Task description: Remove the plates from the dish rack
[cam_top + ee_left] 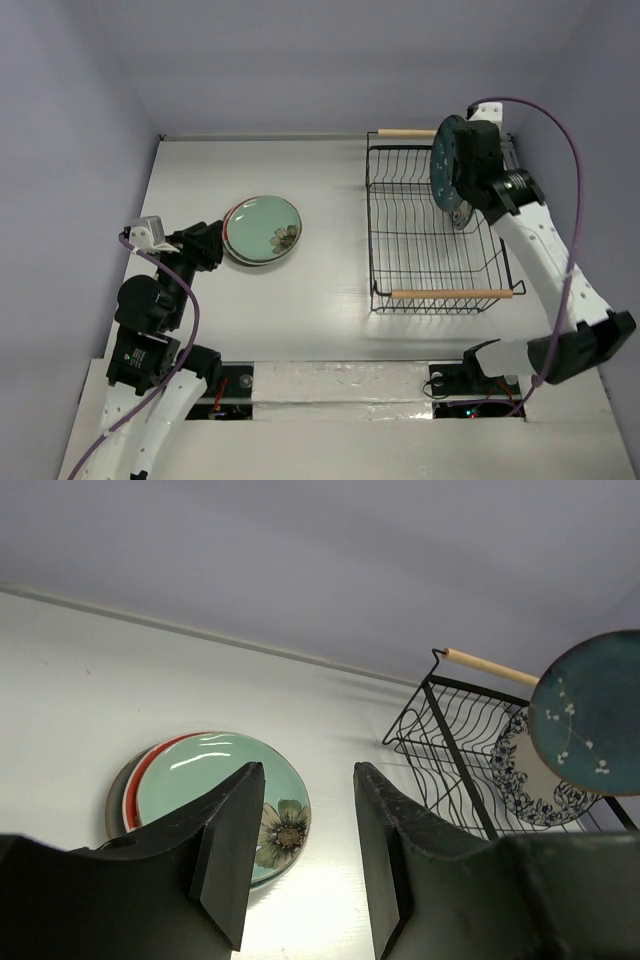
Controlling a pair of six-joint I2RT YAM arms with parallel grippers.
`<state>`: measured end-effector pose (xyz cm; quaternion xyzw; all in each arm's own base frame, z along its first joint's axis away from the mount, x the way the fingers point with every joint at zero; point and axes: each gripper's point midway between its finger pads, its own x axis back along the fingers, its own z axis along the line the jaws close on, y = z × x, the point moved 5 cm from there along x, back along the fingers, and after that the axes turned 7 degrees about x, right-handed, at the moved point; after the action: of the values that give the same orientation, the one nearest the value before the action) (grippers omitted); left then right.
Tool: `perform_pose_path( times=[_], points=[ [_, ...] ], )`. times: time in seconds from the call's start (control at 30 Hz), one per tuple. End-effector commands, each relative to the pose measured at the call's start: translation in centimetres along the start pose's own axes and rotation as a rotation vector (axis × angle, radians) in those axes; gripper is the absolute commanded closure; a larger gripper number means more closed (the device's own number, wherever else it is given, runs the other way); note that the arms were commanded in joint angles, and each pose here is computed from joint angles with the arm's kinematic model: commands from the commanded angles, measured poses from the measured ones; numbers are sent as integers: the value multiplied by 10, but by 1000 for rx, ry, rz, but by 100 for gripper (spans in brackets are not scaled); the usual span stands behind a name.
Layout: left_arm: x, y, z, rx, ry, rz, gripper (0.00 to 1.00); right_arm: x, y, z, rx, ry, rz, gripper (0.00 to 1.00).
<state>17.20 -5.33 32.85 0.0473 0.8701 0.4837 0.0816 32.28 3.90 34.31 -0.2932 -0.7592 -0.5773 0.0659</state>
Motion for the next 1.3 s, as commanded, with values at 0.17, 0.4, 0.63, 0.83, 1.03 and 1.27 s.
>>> perform_pose_path(
  times=[0.17,0.4,0.63,0.83,1.03,1.27],
  points=[
    [-2,9,-6,2,-24,-37,62,102,90,65,-409,576,-436,100],
    [-3,10,-4,2,-13,-42,62,132,106,191,-508,1055,-391,100],
    [-3,10,-4,2,-15,-39,62,127,97,297,-586,1294,-226,100],
    [-2,11,-5,2,-19,-43,62,96,62,357,-634,1348,-43,100],
    [-3,10,-6,2,-29,-38,62,78,26,391,-670,1371,68,100],
    [-1,11,-7,4,-33,-42,62,65,-13,420,-727,1437,214,98]
  ],
)
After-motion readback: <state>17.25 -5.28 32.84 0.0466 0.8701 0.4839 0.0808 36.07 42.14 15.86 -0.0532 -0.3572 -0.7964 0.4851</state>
